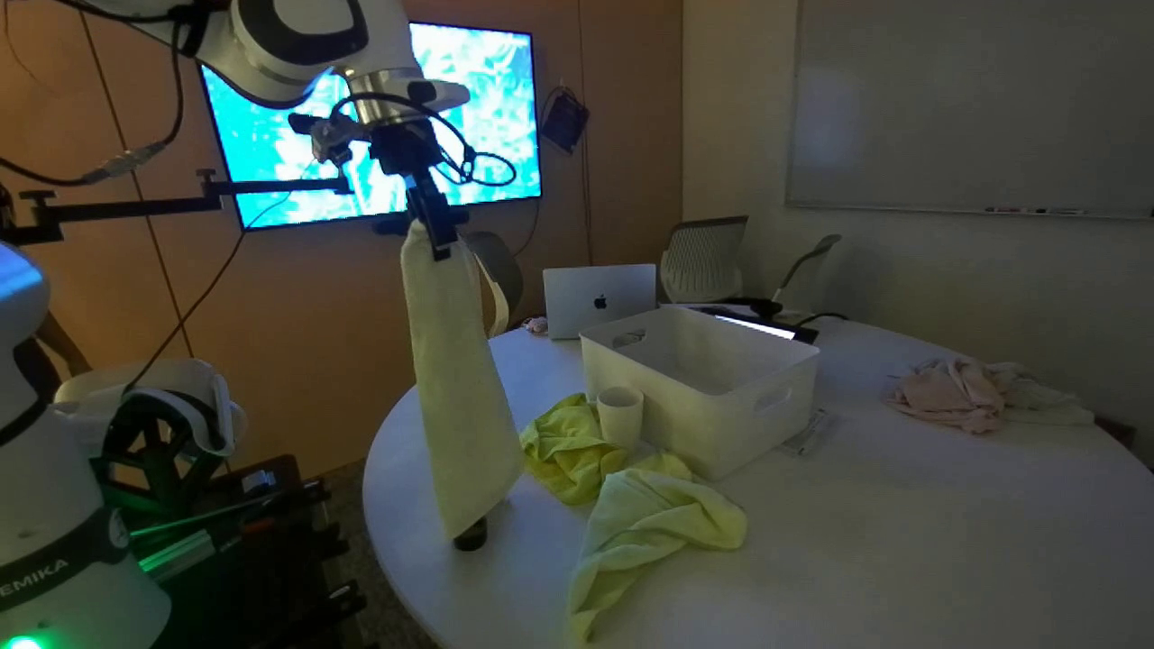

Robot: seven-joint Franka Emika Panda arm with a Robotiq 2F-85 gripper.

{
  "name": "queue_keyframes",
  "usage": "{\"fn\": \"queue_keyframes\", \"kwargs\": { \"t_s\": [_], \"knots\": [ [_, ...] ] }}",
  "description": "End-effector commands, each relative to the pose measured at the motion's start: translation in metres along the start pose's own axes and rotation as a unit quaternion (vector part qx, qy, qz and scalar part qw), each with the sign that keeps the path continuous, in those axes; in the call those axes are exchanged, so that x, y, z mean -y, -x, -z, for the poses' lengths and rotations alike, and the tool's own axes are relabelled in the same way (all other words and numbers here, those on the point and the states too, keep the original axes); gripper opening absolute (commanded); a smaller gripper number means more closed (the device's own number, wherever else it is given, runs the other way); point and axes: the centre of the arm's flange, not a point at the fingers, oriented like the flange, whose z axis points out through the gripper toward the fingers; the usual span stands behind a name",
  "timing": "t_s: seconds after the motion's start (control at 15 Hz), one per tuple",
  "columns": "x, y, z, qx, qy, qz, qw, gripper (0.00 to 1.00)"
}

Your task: Pick up the yellow towel put it in the basket, pick up a black masking tape put it in the cup, pick up the light yellow towel put it in the basket, pick up the marker put it in the cup, pick up the white-brown towel put it in the basket and pick up the object put it in the cup

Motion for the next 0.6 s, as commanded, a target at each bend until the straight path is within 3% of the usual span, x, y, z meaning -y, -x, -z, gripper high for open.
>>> {"fn": "queue_keyframes", "kwargs": {
  "t_s": [0.0, 0.53],
  "knots": [
    [0.022, -0.015, 0.024, -0.018, 0.001, 0.001, 0.9998, 0.0],
    [0.065, -0.031, 0.054, -0.048, -0.003, -0.009, 0.9988, 0.0]
  ]
}}
